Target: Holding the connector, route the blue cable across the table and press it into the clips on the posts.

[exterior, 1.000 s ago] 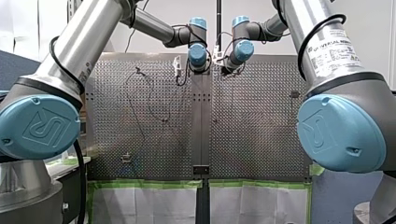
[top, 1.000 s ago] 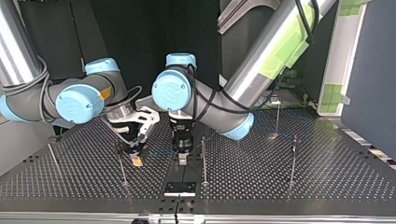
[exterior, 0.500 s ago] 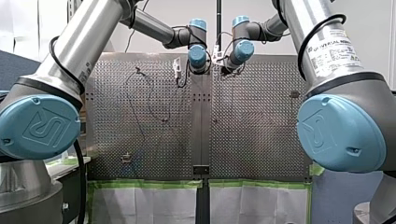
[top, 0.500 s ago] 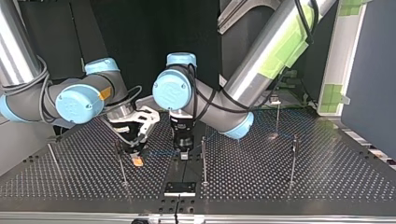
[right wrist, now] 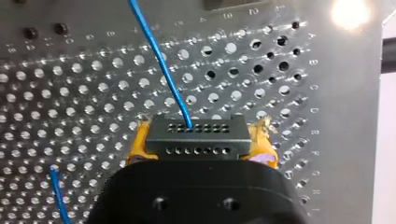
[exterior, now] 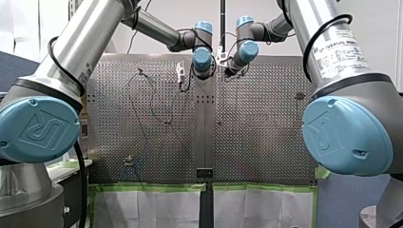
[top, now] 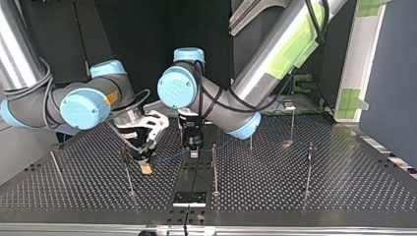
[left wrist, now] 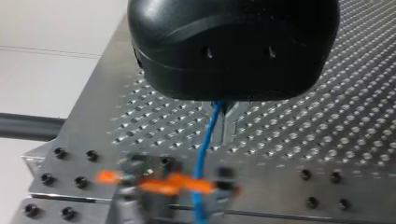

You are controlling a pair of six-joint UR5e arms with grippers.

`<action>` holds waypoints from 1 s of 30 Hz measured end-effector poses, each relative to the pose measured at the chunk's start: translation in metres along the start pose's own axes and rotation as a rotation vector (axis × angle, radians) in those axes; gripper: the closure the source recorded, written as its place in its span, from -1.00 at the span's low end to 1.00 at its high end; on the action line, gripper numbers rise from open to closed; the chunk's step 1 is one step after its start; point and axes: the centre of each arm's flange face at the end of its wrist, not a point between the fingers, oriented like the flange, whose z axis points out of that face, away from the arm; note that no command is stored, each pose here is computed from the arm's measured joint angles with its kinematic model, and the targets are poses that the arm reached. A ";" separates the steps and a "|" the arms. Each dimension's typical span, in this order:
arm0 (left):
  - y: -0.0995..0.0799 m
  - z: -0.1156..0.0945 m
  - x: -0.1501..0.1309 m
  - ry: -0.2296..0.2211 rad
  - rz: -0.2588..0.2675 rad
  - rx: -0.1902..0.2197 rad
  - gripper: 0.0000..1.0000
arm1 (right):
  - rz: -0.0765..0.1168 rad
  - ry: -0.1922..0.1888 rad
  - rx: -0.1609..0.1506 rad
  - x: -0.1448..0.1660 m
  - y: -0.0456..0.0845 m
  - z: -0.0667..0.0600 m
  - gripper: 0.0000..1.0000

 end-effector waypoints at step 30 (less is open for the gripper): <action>0.014 -0.011 0.096 0.008 -0.028 0.015 1.00 | -0.049 -0.230 -0.047 -0.112 0.025 -0.030 1.00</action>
